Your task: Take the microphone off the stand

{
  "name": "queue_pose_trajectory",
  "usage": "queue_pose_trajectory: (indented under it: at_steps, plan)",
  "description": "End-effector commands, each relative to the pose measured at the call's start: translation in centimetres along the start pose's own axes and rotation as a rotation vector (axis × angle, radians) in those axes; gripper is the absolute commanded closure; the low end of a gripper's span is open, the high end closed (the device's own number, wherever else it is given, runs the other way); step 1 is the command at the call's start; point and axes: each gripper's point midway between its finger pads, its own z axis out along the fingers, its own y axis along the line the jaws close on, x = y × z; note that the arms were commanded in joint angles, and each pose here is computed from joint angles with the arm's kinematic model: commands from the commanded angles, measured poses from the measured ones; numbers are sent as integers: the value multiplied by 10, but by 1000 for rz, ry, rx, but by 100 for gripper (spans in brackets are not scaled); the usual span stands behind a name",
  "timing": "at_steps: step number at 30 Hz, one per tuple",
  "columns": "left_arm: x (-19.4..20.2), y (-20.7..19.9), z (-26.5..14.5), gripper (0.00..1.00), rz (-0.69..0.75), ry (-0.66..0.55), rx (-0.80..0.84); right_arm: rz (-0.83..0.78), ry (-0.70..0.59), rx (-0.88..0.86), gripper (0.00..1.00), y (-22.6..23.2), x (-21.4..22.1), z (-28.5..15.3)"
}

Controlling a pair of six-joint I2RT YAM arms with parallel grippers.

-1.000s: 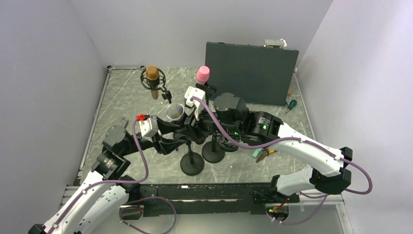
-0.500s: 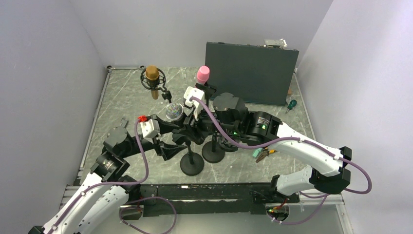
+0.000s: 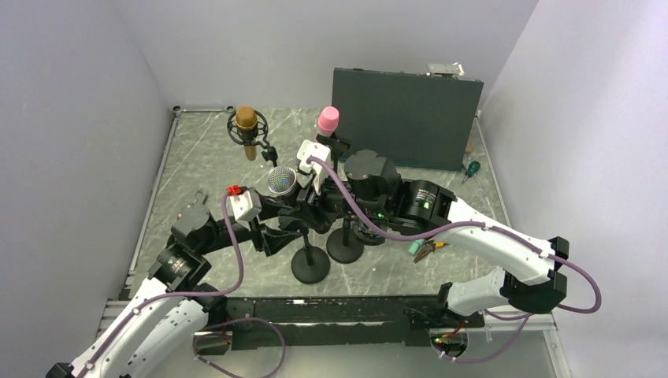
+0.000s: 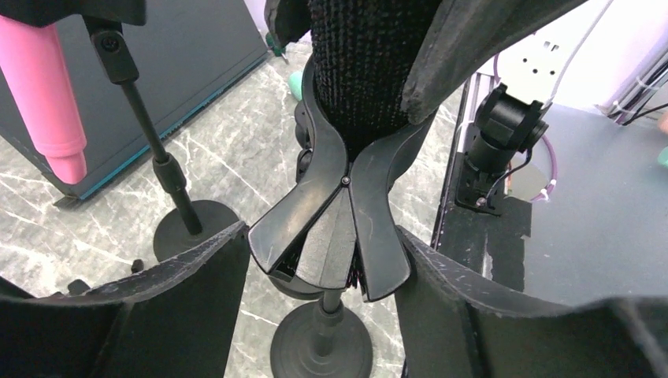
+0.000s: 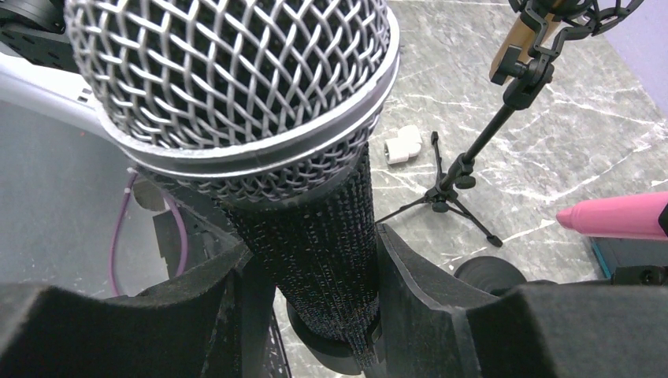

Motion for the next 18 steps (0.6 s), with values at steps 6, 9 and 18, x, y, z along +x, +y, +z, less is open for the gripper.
queue_pose_trajectory:
  at_steps: [6, 9, 18]
  plan:
    - [-4, -1, 1, 65, 31, -17, 13, 32, -70, -58, 100, 14, -23, -6]
    - [-3, -2, 1, 80, 30, -14, 22, 32, -71, -58, 100, 14, -24, -6]
    - [7, -2, -4, 97, 6, -1, 1, 29, -71, -58, 100, 14, -25, -7]
